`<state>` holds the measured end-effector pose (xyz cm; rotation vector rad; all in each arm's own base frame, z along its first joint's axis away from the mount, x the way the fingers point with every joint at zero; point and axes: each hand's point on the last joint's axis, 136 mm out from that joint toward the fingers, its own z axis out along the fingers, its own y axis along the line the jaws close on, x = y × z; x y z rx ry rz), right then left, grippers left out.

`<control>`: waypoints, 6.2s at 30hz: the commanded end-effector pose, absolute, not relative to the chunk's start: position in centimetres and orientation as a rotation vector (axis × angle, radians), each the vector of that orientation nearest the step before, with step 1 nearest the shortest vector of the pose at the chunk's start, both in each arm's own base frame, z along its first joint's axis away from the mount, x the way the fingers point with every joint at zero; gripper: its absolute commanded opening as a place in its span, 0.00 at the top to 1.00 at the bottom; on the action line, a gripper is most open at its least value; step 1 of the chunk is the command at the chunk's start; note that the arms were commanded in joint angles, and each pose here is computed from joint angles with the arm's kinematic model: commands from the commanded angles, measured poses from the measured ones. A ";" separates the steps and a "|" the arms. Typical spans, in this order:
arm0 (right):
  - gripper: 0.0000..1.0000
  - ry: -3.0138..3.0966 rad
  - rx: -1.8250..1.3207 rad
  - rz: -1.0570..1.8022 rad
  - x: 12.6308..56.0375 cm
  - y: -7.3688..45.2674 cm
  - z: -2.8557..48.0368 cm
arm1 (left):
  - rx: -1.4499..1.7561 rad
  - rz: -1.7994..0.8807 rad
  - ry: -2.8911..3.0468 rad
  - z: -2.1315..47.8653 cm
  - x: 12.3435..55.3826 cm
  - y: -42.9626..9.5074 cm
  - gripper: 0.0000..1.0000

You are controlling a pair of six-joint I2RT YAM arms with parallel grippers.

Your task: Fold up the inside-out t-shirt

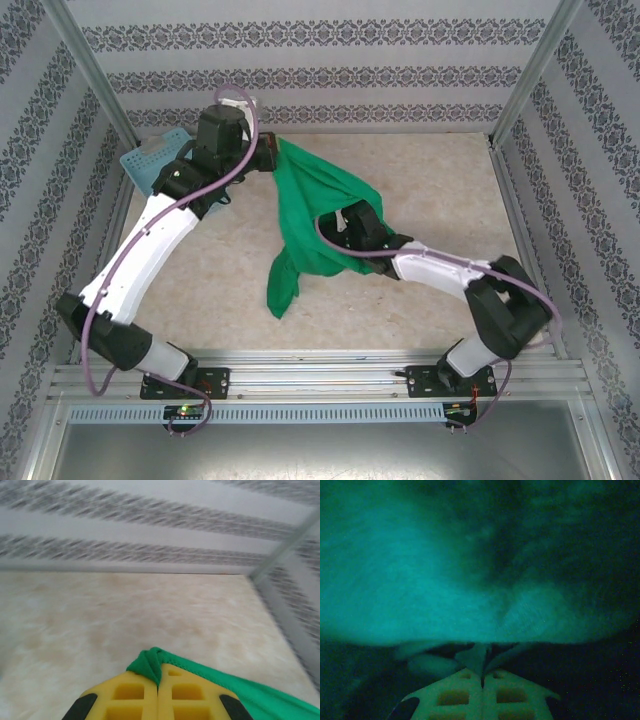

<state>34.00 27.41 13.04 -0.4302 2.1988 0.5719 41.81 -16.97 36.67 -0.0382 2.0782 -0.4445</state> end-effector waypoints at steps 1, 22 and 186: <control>1.00 2.019 -0.492 0.715 32.0 28.0 16.9 | -0.295 -0.256 2.262 28.9 43.9 -11.2 1.00; 1.00 1.992 -0.416 0.831 29.4 26.6 16.4 | 0.115 -0.622 2.373 19.8 35.5 -22.0 0.47; 1.00 2.140 0.014 0.567 29.3 14.5 20.0 | 0.154 -0.645 2.535 17.7 31.7 -20.0 1.00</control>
